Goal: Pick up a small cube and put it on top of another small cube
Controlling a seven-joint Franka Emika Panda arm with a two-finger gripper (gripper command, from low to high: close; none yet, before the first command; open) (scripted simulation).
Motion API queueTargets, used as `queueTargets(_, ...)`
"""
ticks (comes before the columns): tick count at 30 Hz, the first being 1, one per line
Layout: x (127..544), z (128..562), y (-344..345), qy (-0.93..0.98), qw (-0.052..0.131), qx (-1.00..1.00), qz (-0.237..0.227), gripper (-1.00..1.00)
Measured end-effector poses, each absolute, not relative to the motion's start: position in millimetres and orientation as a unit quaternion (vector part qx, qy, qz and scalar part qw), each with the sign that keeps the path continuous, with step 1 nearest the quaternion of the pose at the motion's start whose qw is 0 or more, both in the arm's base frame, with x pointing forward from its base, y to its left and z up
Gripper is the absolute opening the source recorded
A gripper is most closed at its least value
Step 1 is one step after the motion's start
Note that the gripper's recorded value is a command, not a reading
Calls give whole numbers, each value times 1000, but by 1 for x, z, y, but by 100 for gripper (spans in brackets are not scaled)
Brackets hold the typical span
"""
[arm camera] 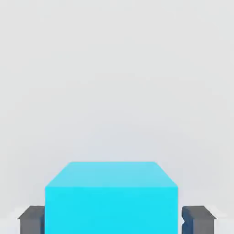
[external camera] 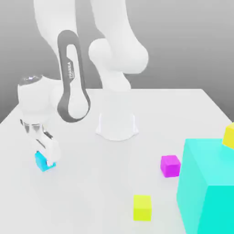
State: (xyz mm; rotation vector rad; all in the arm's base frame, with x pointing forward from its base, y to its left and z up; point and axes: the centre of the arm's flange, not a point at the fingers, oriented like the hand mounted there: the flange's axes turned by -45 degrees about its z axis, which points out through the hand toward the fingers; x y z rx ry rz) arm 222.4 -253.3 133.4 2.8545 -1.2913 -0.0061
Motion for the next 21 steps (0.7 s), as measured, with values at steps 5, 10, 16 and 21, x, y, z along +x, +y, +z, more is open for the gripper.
queueTargets(5, 223, 143, -255, -413, 7, 911, -3, -100)
queueTargets(10, 223, 182, -254, -413, 5, 911, -2, -100)
queueTargets(16, 334, 239, -198, -365, -1, 931, 6, -100)
queueTargets(21, 426, 300, -97, -330, -5, 944, 10, -100)
